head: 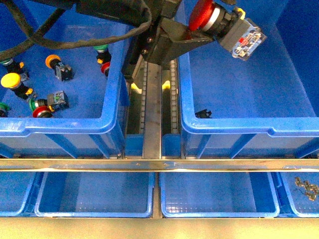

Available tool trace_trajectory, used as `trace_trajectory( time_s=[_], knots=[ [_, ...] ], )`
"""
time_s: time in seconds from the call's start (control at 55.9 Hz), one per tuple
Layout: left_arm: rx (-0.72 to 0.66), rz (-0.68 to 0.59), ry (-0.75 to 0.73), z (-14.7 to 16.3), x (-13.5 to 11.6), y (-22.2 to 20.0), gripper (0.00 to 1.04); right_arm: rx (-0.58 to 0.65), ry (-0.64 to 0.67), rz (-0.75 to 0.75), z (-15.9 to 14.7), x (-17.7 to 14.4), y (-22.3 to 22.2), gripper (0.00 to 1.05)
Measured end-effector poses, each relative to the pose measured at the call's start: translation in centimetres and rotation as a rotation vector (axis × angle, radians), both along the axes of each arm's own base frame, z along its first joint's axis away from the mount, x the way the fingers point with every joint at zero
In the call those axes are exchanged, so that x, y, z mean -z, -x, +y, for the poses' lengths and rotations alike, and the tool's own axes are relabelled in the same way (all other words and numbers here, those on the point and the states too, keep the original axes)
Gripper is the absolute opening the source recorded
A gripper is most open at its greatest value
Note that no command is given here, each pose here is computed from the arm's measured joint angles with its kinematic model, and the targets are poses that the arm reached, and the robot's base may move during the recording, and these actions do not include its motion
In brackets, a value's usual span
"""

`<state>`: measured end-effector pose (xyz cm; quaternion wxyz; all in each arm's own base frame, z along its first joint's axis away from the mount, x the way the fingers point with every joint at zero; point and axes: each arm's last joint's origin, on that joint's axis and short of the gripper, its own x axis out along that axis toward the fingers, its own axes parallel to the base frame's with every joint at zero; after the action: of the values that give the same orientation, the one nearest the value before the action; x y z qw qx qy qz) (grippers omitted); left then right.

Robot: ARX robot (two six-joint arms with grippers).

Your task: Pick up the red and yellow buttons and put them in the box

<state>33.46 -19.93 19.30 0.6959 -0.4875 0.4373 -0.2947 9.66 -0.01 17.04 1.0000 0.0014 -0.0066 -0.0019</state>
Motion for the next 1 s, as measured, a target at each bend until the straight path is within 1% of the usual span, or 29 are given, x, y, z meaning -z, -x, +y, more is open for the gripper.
trace_trajectory(
  time_s=[0.036, 0.054, 0.072, 0.089, 0.107, 0.125, 0.161, 0.215, 0.304, 0.358, 0.447, 0.519, 0.787, 1.002],
  knots=[
    [0.0, -0.003, 0.001, -0.2, -0.1, -0.1, 0.34, 0.028, -0.02, 0.092, 0.1, 0.3, -0.1, 0.98],
    [-0.003, -0.005, 0.0, -0.3, -0.1, -0.2, 0.34, 0.05, -0.022, 0.165, 0.1, 0.2, -0.1, 0.98],
    [-0.003, -0.006, 0.001, -0.4, -0.1, -0.3, 0.34, 0.061, -0.011, 0.255, 0.3, 0.2, -0.2, 0.98],
    [-0.003, -0.006, 0.001, -0.4, -0.1, -0.3, 0.34, 0.063, -0.004, 0.291, 0.4, 0.2, -0.3, 0.98],
    [-0.006, -0.006, -0.001, -0.5, -0.1, -0.3, 0.34, 0.057, 0.014, 0.357, 0.6, 0.2, -0.6, 0.98],
    [-0.005, -0.006, -0.002, -0.6, -0.2, -0.4, 0.34, 0.047, 0.022, 0.38, 0.7, 0.2, -0.8, 0.98],
    [-0.002, -0.009, -0.002, -0.9, -0.4, -0.3, 0.34, -0.014, 0.061, 0.437, 1.4, 0.3, -1.6, 0.98],
    [0.012, -0.013, 0.001, -1.4, -0.6, -0.2, 0.34, -0.098, 0.116, 0.466, 2.3, 0.6, -2.6, 0.98],
    [0.025, -0.016, 0.003, -2.1, -0.7, -0.1, 0.34, -0.19, 0.187, 0.457, 3.5, 0.9, -4.2, 0.98],
    [0.031, -0.018, 0.004, -2.4, -0.8, 0.1, 0.34, -0.224, 0.26, 0.417, 4.2, 0.9, -5.5, 0.98],
    [0.036, -0.021, 0.004, -2.7, -1.0, 0.2, 0.34, -0.212, 0.362, 0.366, 4.6, 1.1, -7.4, 0.98],
    [0.041, -0.02, 0.003, -2.9, -1.0, 0.2, 0.34, -0.19, 0.416, 0.339, 4.7, 1.2, -8.9, 0.98],
    [0.041, -0.006, -0.007, -3.0, -0.6, 0.2, 0.34, -0.163, 0.543, 0.248, 5.4, 0.5, -12.6, 0.98],
    [0.039, -0.009, -0.007, -3.1, -0.7, 0.2, 0.34, -0.218, 0.584, 0.211, 6.8, 0.4, -14.0, 0.98]
  ],
)
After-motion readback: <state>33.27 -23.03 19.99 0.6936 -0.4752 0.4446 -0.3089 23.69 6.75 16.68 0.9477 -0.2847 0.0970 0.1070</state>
